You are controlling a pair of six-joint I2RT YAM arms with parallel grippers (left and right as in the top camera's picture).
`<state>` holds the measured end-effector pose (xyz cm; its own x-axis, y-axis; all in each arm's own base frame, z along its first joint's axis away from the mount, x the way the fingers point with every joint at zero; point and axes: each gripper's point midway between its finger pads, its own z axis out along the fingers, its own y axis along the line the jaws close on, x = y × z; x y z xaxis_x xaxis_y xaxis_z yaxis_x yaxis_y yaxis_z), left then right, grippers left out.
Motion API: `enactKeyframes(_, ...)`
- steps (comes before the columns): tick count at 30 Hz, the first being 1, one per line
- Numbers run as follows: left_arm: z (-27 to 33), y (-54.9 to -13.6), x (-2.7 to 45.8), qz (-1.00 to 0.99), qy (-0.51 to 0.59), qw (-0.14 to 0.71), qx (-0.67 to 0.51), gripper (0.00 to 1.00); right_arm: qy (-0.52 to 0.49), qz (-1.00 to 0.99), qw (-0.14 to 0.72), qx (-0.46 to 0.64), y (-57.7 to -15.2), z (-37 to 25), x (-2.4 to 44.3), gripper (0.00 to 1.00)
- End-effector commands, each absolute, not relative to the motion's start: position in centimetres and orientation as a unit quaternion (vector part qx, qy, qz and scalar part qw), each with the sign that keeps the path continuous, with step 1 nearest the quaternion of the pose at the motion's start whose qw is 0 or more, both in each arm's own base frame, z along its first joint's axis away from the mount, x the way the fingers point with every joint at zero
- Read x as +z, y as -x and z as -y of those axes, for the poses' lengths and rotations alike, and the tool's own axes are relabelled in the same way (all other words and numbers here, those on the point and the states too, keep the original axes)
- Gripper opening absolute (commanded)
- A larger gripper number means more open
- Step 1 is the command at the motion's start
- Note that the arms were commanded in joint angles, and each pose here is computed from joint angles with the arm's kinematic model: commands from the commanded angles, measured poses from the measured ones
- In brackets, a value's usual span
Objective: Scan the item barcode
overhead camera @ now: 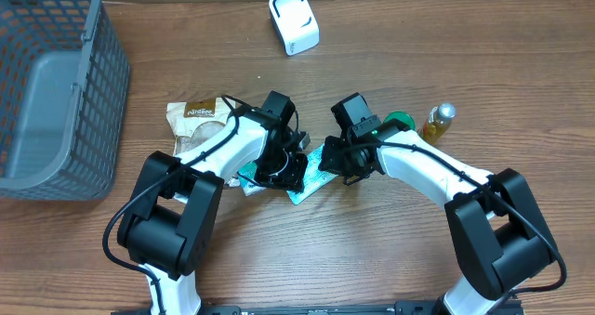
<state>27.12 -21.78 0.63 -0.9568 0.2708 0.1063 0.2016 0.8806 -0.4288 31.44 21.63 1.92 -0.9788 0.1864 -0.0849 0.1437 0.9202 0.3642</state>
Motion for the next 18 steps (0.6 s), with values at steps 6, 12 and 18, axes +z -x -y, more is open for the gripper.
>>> enactKeyframes(6, 19.5, -27.6, -0.5, 0.977, 0.128, 0.073, 0.154, 0.04, -0.113, -0.979, 0.072, 0.153, -31.4, -20.1, 1.6, 0.05)
enactKeyframes(12, 18.8, -29.2, 1.9, 0.979, 0.116, 0.033, 0.163, 0.04, -0.111, -0.973, 0.093, 0.182, -32.8, -21.3, 3.9, 0.04)
enactKeyframes(18, 18.4, -29.4, 2.0, 0.980, 0.110, 0.032, 0.162, 0.04, -0.116, -0.965, 0.146, 0.182, -34.7, -20.7, 6.6, 0.07)
